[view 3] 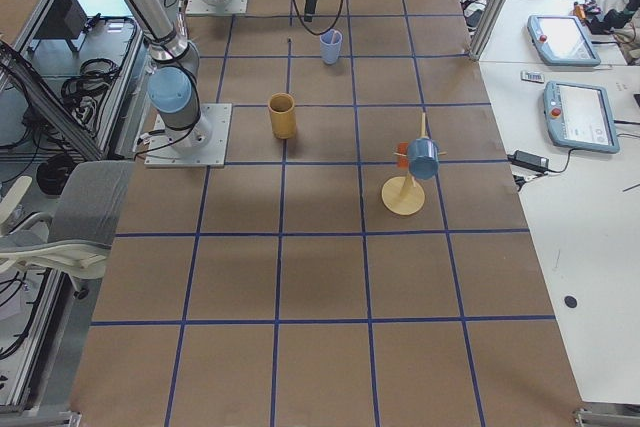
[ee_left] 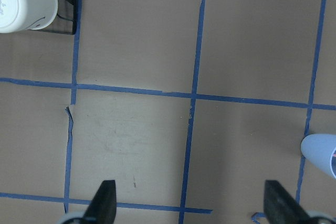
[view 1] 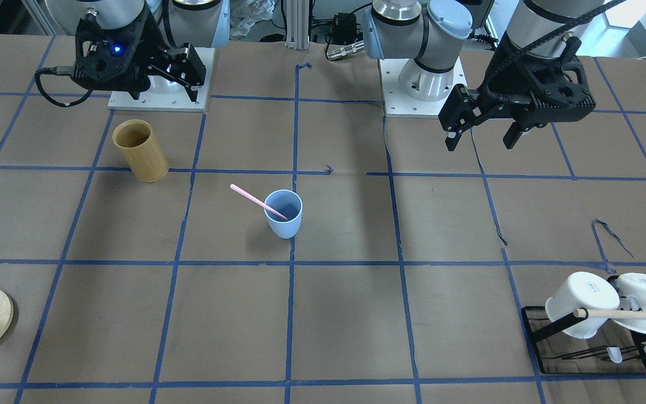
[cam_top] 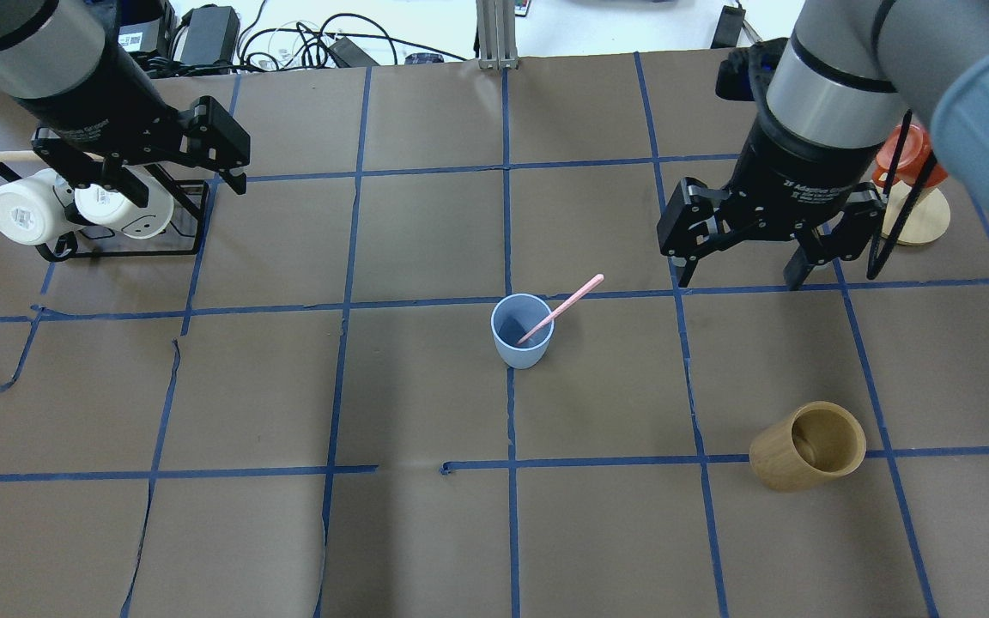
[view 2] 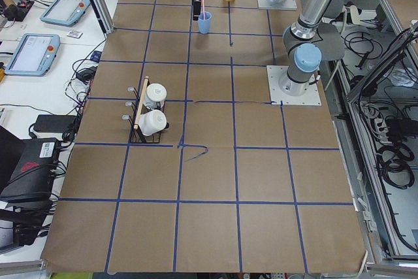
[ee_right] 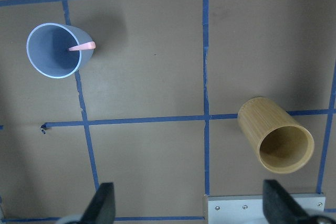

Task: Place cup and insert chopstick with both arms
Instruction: 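Open the right gripper and withdraw it from the blue cup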

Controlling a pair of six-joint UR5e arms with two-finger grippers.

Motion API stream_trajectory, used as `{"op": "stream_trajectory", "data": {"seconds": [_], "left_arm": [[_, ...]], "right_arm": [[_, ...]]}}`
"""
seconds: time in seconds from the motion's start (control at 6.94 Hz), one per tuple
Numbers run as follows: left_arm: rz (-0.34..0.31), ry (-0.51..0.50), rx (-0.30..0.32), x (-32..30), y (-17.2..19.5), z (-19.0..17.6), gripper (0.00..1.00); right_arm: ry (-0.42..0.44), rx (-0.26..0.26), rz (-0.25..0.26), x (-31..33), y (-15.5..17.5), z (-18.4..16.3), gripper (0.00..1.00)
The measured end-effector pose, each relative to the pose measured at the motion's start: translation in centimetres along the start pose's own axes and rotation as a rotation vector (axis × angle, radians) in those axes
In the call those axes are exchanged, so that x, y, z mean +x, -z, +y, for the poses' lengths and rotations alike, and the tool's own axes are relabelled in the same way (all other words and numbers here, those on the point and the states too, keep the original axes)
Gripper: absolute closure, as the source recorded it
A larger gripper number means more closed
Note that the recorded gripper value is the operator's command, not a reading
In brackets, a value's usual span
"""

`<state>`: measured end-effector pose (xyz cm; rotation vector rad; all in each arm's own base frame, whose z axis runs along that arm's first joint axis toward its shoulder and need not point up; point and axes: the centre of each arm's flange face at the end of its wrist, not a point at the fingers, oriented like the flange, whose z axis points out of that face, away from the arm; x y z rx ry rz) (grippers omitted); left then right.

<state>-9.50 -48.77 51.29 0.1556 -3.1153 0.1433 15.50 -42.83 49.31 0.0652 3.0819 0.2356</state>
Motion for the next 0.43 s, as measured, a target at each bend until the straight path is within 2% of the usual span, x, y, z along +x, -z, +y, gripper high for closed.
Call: {"op": "stream_trajectory", "data": {"seconds": [0.43], "left_arm": [[0.0,-0.001,-0.002,0.18,-0.09,-0.08,0.0]], "right_arm": [[0.017,-0.022,-0.004,0.68,-0.01,0.19,0.0]]}}
